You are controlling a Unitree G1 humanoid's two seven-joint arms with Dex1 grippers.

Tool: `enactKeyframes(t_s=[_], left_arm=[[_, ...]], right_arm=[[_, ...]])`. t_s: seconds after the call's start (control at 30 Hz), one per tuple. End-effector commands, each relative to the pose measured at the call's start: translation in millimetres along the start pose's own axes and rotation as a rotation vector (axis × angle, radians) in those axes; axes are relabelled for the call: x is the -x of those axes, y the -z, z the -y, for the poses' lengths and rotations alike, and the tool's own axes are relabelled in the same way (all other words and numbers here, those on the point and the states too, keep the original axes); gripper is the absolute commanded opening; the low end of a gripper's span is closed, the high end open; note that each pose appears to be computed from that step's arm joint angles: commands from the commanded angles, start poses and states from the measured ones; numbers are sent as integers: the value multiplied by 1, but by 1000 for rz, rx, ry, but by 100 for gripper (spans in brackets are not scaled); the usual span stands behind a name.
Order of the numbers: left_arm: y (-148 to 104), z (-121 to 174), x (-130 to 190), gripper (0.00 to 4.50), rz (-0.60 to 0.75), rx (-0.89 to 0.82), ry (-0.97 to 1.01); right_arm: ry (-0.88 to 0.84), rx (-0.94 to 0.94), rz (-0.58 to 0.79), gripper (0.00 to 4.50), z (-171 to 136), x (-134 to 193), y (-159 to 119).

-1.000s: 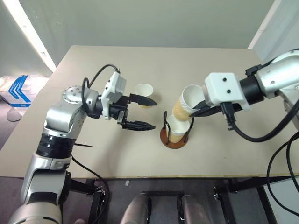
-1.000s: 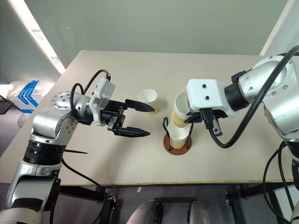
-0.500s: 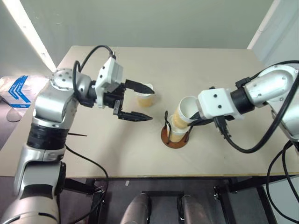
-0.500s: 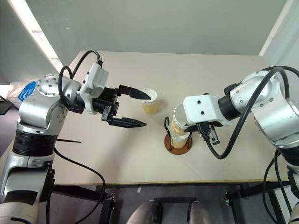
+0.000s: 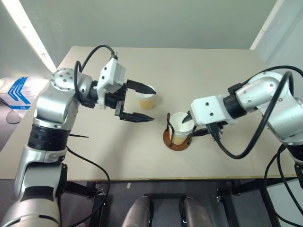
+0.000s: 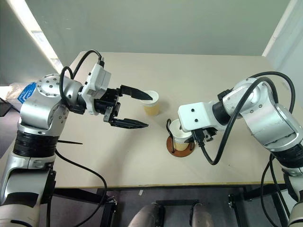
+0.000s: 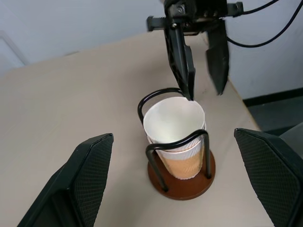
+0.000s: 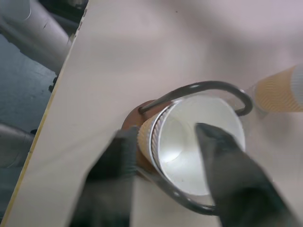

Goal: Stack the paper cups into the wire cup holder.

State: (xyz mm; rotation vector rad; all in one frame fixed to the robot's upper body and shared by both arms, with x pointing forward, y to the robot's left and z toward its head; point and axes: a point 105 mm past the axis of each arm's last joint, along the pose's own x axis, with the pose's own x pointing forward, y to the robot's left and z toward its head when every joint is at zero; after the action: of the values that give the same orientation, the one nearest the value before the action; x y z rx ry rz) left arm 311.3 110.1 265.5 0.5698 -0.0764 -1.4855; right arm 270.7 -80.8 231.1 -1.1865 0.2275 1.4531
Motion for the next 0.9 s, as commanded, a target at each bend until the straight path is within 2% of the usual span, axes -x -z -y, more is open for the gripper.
enactKeyframes(t_s=[0.03, 0.13, 0.3, 0.43, 0.6, 0.8, 0.9], left_arm=[[-20, -16, -1, 450, -12, -116, -93], [-25, -22, -2, 450, -59, -199, -136], [-26, -32, -5, 450, -171, -320, -185], [-10, -41, -10, 450, -339, -394, -220], [21, -49, -19, 450, -548, -520, -210], [44, -78, -23, 450, -705, -611, -276], [47, -86, -25, 450, -734, -646, -282]], right_arm=[[143, -30, 50, 340, 18, 19, -10], [249, -133, 117, 441, 29, 35, -10], [344, -348, 275, 441, 28, 63, -9], [393, -455, 345, 441, 20, 78, -2], [456, -513, 284, 441, 7, 84, 18], [436, -547, 273, 441, -4, 83, 18], [424, -557, 267, 441, -8, 82, 18]])
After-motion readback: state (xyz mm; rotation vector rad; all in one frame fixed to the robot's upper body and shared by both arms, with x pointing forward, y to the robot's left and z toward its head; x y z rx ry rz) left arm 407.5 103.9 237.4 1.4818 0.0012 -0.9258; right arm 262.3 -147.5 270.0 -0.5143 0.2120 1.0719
